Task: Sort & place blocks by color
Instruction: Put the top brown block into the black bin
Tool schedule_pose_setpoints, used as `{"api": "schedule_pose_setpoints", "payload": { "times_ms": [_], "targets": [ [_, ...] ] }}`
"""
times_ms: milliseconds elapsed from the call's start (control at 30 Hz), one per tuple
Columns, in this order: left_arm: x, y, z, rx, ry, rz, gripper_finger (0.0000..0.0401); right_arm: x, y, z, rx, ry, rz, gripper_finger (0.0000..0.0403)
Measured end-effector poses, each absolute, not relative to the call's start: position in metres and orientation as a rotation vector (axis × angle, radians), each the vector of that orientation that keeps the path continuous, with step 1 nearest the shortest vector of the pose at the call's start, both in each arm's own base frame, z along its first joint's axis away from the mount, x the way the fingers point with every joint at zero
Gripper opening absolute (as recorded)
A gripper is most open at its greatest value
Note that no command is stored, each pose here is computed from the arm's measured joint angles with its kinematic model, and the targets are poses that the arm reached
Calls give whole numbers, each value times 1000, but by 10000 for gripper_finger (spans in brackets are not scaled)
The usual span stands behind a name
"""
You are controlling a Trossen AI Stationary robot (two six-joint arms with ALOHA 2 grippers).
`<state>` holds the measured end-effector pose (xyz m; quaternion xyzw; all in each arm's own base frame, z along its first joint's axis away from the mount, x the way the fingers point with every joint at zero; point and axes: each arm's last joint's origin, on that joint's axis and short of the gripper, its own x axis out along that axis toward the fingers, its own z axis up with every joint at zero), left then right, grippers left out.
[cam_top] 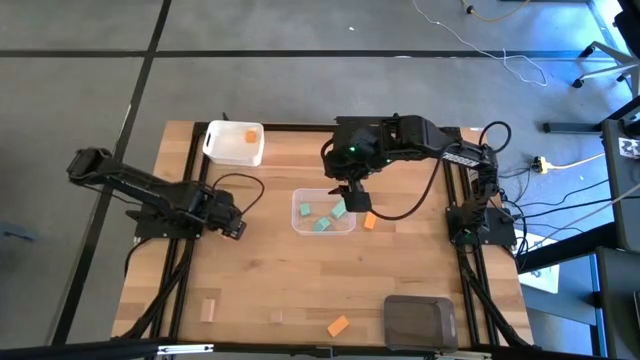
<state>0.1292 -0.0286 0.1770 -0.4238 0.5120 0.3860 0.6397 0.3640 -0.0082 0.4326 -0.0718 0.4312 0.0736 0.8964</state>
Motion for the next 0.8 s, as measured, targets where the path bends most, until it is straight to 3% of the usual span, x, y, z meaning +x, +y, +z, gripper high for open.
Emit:
{"api": "schedule_pose_setpoints", "payload": {
  "times_ms": [233, 567, 800],
  "targets": [
    [130, -29, 190, -950, 1096, 949, 183, 364, -9, 433, -149, 894, 152, 233],
    [136, -32, 192, -970, 1115, 820, 183, 364, -9, 433, -149, 893, 152, 233],
    [133, -33, 183, -1095, 1176, 1031, 183, 364, -9, 433, -149, 893, 152, 233]
  ]
}}
